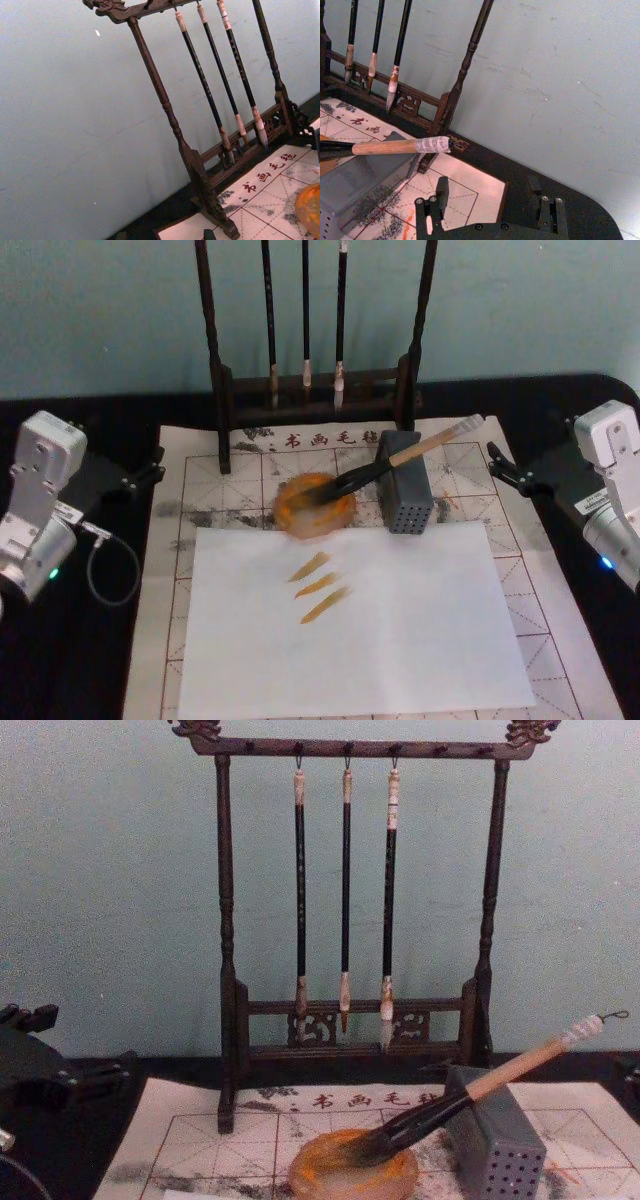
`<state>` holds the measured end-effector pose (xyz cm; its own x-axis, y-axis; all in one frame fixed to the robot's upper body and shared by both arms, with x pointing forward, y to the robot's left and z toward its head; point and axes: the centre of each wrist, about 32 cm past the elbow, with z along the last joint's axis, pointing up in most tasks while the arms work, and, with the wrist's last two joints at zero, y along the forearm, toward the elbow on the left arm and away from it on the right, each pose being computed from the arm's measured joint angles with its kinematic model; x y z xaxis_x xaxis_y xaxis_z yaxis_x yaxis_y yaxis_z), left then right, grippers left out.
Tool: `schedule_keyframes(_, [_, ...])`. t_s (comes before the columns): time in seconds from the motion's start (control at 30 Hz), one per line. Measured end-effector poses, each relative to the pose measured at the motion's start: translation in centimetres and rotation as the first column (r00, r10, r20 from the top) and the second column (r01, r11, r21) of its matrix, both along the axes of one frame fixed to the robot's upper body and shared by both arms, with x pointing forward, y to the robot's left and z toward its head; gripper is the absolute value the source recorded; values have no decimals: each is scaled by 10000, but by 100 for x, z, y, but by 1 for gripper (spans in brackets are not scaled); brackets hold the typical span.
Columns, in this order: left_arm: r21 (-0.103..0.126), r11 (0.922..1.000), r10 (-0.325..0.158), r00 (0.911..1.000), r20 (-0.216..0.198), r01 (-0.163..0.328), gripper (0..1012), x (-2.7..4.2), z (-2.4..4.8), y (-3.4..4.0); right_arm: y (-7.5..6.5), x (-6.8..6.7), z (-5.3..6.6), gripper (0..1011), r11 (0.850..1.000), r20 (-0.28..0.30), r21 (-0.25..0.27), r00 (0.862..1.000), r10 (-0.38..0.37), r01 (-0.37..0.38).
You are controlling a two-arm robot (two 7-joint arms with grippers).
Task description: Pick up the brush from the inkstone, write on the paper, then place the brush back to its original position.
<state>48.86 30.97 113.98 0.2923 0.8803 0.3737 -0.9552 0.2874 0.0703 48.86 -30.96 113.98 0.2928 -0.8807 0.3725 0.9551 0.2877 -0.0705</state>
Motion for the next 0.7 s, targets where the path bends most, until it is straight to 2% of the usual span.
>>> schedule_keyframes(0.7, [0,10000,0,10000,0,0,1001,0,0,0,0,0,0,1003,10000,8,-13,10000,-3,3])
